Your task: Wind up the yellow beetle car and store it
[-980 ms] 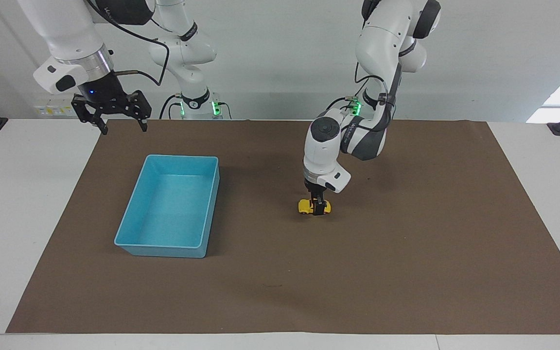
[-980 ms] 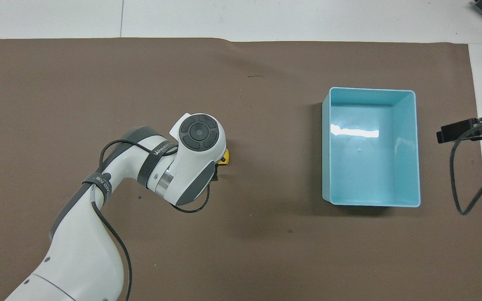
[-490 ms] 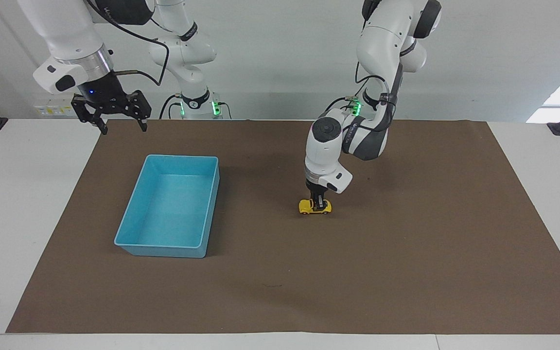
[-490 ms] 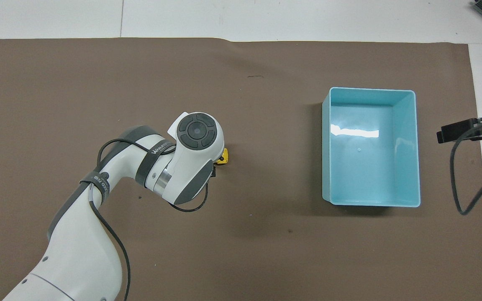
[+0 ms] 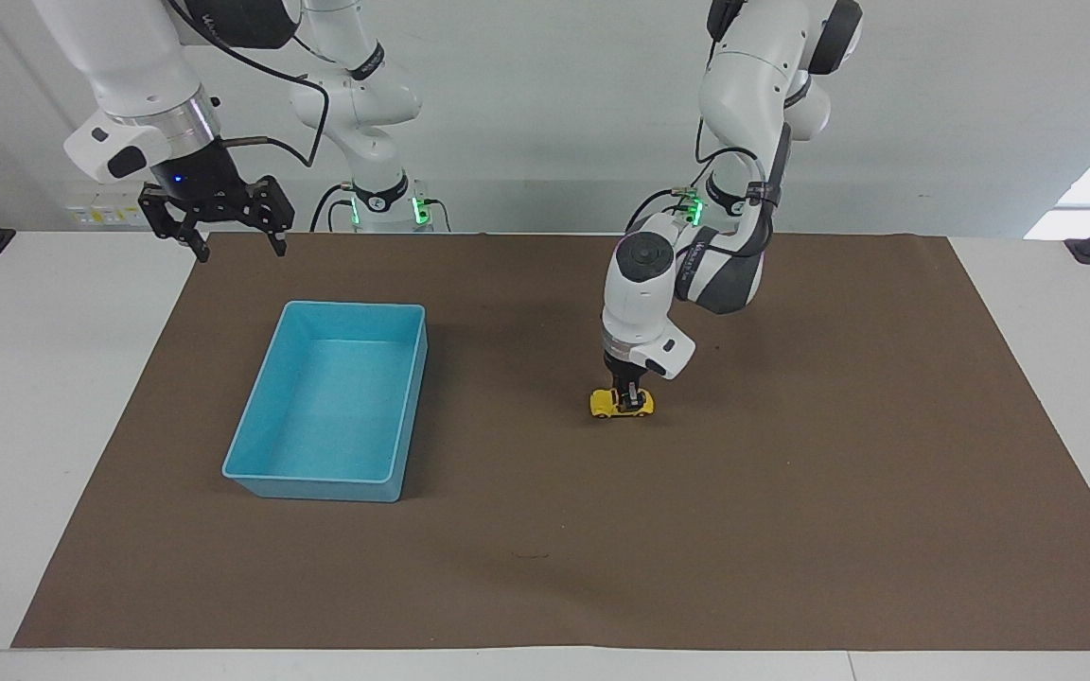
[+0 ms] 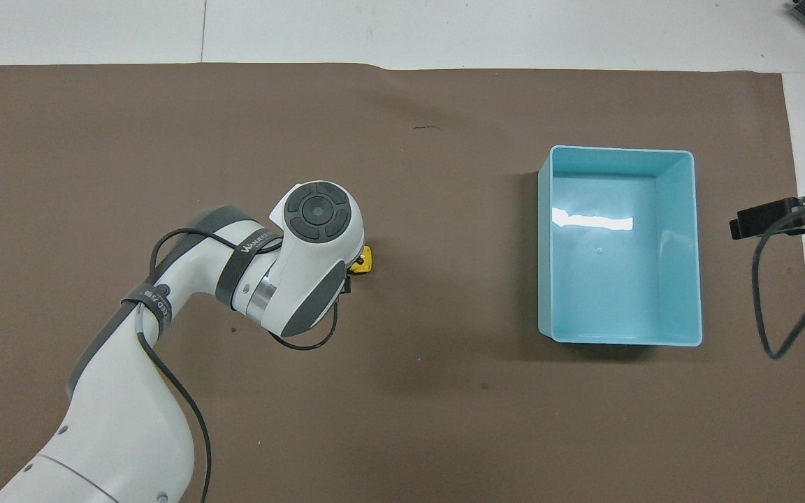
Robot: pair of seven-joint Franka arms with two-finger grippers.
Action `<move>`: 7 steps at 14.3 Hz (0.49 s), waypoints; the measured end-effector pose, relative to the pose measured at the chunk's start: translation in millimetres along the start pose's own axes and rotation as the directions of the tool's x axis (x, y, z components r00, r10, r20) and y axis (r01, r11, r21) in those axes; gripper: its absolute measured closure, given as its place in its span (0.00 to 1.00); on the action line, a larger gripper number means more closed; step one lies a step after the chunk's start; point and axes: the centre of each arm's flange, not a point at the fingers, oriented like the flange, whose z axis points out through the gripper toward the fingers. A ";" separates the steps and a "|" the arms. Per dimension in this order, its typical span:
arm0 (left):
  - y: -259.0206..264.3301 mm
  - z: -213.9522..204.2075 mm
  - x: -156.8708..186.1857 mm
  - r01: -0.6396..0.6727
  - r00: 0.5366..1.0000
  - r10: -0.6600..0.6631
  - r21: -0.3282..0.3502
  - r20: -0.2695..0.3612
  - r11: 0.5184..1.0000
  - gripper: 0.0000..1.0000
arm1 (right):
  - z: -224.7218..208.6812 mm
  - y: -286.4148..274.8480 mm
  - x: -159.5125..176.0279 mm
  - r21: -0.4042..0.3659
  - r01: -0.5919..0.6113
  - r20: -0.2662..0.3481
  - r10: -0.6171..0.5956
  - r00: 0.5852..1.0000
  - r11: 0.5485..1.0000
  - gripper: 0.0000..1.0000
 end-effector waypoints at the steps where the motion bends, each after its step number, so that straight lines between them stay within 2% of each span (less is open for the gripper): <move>1: 1.5 0.1 3.3 0.004 1.000 -0.004 0.003 -0.003 1.000 0.58 | 0.0 0.0 0.0 0.000 0.000 0.000 0.000 1.000 1.000 0.00; 7: 15.2 1.4 34.6 0.003 1.000 -0.003 0.028 -0.019 1.000 0.58 | 0.0 1.9 -0.2 0.000 -0.003 0.000 0.003 1.000 1.000 0.00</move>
